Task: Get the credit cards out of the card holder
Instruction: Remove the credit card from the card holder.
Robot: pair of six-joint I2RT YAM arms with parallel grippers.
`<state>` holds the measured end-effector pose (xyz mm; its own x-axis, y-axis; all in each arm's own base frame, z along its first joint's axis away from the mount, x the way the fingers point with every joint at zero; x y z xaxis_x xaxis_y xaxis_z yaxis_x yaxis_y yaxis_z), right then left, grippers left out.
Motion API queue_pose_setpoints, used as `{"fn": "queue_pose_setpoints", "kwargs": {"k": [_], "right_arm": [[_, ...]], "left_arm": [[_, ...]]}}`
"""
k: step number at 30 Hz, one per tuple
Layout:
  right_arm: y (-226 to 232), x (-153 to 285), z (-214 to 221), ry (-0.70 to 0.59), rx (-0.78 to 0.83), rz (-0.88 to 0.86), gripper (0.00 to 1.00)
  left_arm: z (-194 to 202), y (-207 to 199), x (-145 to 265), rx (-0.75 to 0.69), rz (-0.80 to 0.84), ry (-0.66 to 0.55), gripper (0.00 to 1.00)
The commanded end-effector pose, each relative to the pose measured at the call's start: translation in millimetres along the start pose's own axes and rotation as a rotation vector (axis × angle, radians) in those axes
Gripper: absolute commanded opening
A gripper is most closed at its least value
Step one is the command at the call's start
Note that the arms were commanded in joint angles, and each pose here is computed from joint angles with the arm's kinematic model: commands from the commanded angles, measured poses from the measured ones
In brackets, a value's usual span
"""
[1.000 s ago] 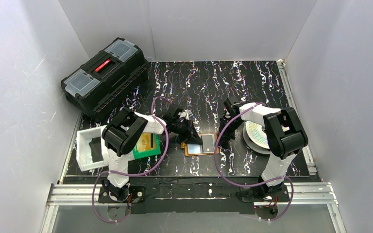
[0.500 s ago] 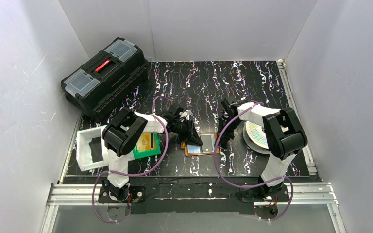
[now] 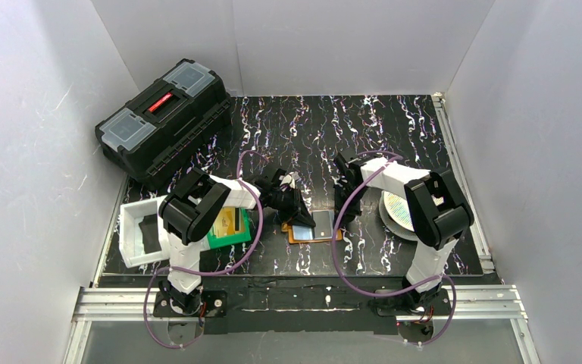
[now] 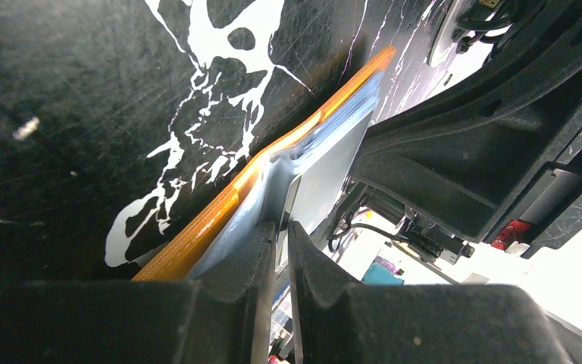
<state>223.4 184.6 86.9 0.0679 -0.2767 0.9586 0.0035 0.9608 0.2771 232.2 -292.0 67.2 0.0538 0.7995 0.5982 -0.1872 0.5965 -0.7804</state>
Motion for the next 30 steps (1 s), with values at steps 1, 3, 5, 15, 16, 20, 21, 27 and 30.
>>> {"fn": "queue_pose_setpoints", "kwargs": {"k": [1,3,5,15,16,20,21,27,30], "right_arm": [[-21.6,-21.0,-6.1,-0.015,0.023,0.198,0.23],[-22.9,-21.7,-6.1,-0.012,0.023,0.21,0.24],[-23.3,-23.2,-6.3,-0.008,0.022,0.213,0.24],[-34.4,-35.6,-1.9,0.022,-0.03,0.229,0.16],[-35.8,-36.4,-1.4,0.024,-0.035,0.229,0.16],[-38.5,-38.6,-1.4,0.029,-0.048,0.22,0.15],[-38.9,-39.3,-1.6,0.032,-0.051,0.215,0.15],[-39.7,-42.8,-1.7,0.041,-0.053,0.208,0.14],[-40.5,-44.5,-1.1,0.047,-0.055,0.206,0.14]], "left_arm": [[5.3,6.6,-2.2,0.009,-0.017,0.004,0.09],[6.1,3.9,-0.7,0.003,-0.011,0.003,0.07],[6.3,1.2,1.2,-0.004,-0.009,0.002,0.01],[5.0,9.3,17.6,-0.007,-0.076,-0.017,0.0],[4.4,10.7,20.5,-0.008,-0.085,-0.022,0.0],[3.5,14.0,29.5,-0.004,-0.111,-0.021,0.0],[3.6,14.9,30.6,-0.004,-0.114,-0.021,0.0],[2.9,17.7,33.8,0.0,-0.111,-0.015,0.0],[1.7,18.7,36.3,0.006,-0.114,-0.018,0.0]]}}
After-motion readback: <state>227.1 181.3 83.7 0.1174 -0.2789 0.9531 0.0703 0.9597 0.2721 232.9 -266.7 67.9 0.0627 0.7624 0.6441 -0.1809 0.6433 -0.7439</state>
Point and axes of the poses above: each gripper's point midway between its finger pads, its own x axis back along the fingers, its own y axis along the line the jaws close on, z = x × y, the point moved 7 cm from there along x, back along the fingers, and after that the axes turned 5 degrees about x, right-handed, at the moved point
